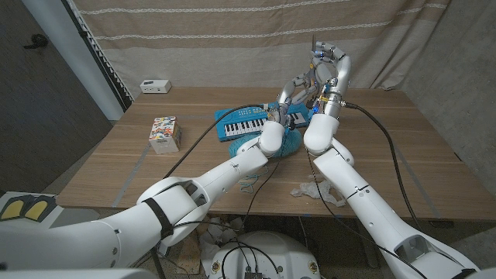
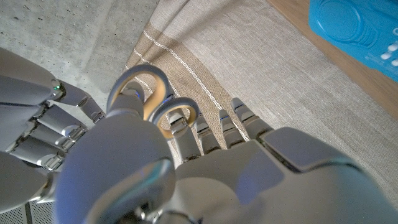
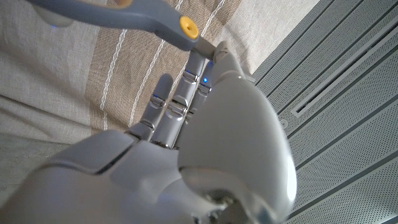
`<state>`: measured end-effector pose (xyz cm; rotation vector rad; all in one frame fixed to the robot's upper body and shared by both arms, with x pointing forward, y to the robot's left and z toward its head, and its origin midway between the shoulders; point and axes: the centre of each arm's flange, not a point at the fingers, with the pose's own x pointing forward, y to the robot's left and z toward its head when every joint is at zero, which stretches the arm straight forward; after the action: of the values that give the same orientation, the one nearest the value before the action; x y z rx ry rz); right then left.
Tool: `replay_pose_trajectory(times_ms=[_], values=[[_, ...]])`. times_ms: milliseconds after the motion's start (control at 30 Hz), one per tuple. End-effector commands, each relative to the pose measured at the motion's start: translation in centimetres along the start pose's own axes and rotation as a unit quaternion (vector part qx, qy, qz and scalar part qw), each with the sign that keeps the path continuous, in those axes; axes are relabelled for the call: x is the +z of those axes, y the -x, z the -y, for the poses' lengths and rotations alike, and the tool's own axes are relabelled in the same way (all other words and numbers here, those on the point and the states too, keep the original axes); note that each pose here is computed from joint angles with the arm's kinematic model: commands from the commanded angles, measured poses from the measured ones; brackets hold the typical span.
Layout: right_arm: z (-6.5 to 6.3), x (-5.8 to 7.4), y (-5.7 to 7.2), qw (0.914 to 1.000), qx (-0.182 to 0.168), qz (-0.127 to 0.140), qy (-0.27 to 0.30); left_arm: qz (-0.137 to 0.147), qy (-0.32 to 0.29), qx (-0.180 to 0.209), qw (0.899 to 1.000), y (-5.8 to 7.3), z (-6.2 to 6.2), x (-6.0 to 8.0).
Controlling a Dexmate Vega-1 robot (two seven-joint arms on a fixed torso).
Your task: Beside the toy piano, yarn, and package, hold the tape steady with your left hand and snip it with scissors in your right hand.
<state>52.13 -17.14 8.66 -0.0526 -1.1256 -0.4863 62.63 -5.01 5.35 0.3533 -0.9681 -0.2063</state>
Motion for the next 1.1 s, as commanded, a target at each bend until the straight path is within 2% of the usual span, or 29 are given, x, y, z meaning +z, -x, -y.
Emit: replay_pose_trajectory(times_ms=[33,433,1100], values=[[0.10,-0.01,-0.02,0.9999,0.003,-0.007,-0.006,0.006,0.009,0.014,1.000,0.11,-0.09,0.08],[0.25,0.10,-0.02,1.0000,-0.002,-0.003,0.005,0.002,0.013,0.019,1.000,0.22,-0.17,0.15],[0.13,-0.27,-0.25,0.9998,-0.001,-0.018,0.006,-0.009,0.020,0.023,0.999,0.23,-0.67,0.00]])
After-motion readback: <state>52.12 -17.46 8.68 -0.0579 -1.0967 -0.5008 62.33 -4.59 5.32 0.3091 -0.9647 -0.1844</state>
